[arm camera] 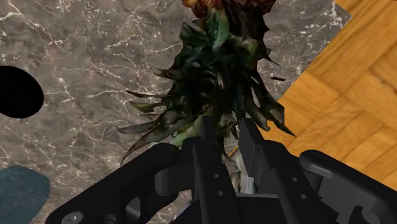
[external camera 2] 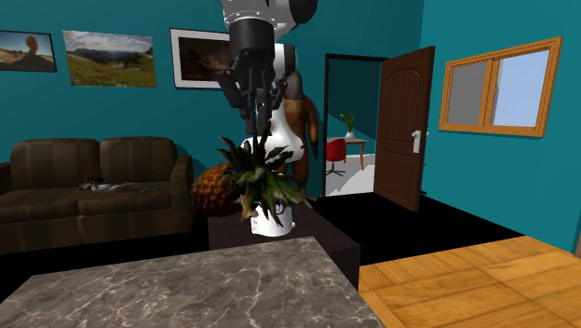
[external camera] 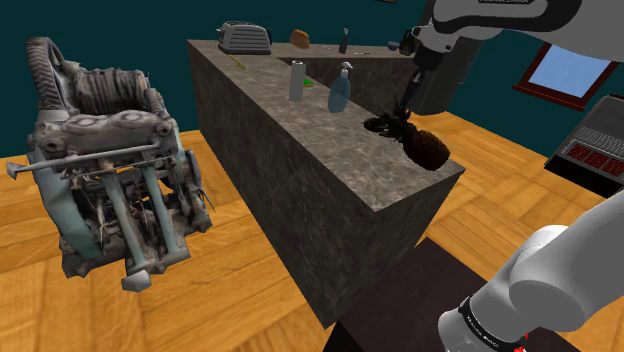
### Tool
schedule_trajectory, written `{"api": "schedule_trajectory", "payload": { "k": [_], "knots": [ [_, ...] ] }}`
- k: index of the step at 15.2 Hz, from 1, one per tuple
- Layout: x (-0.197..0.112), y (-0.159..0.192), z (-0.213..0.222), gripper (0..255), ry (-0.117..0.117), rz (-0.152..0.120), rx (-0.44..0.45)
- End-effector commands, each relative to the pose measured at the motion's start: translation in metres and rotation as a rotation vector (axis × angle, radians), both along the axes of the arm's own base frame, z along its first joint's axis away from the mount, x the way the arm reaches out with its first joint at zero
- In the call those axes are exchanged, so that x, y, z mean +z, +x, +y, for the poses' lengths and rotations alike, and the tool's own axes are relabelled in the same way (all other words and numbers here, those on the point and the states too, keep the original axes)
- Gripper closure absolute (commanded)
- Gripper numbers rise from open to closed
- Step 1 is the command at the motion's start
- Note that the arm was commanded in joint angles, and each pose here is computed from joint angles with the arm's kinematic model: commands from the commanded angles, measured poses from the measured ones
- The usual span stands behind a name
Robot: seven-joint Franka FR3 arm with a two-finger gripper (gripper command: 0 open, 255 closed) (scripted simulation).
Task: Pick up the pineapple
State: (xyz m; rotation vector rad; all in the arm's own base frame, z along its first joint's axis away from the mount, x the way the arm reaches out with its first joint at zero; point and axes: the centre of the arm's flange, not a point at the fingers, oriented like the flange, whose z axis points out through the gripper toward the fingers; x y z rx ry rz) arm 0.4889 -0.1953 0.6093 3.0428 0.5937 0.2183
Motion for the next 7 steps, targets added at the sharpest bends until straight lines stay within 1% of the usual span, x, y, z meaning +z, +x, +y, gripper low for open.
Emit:
{"api": "schedule_trajectory", "payload": {
  "k": [1,5,7],
  "knots": [
    [0.011,-0.001,0.001,255,-0.001,-0.003,0.000],
    [0.032,-0.001,0.001,255,-0.001,-0.003,0.000],
    [0.033,-0.001,0.001,255,-0.001,-0.003,0.000]
  ]
}}
